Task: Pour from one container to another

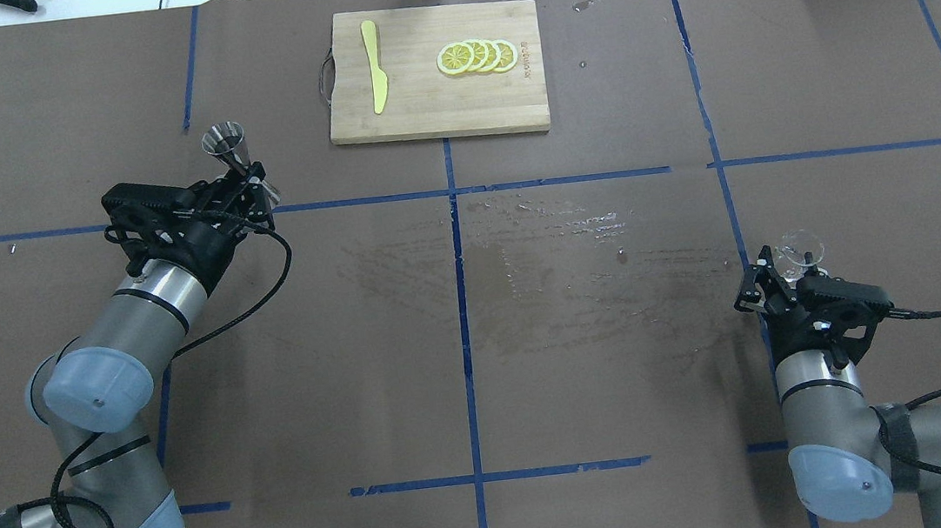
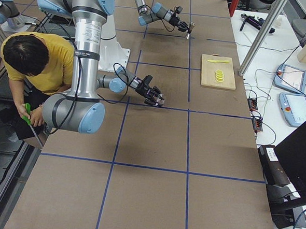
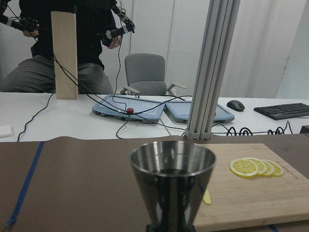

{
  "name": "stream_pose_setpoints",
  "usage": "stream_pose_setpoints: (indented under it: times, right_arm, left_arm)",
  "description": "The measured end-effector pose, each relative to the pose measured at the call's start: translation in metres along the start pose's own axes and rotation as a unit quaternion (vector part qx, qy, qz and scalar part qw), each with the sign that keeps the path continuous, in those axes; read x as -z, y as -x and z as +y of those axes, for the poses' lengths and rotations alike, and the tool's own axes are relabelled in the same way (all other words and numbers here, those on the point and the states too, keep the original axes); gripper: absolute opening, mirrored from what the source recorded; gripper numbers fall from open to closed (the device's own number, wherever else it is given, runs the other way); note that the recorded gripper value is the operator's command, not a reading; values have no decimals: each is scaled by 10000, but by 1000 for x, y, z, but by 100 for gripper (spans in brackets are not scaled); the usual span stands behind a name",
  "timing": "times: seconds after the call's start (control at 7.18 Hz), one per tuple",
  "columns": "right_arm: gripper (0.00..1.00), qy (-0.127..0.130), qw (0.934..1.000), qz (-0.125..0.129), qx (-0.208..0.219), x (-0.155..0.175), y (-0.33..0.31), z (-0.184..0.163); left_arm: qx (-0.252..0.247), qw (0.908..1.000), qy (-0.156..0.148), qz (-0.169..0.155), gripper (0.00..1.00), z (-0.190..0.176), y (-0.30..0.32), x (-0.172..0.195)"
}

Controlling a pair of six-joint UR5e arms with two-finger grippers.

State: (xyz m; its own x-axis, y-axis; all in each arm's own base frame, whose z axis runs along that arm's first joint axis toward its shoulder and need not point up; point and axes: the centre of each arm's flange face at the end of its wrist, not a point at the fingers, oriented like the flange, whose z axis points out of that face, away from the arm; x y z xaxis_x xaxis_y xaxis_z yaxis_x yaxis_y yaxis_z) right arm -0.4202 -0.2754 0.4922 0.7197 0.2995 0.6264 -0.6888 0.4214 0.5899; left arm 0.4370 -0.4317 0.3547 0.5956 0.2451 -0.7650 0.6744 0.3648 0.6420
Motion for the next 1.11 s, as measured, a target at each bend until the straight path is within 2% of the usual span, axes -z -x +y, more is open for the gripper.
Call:
stream_pose_setpoints:
  times: [0.42,1.11]
  right_arm:
    - [27,66,9999,-19,86,2,-2,22]
    - [33,115,9999,6,122,0,0,33]
  left_arm:
    - [37,10000,-18,35,0,-3,-3,2]
    - [77,9999,-43,81,0,-7,-7,4]
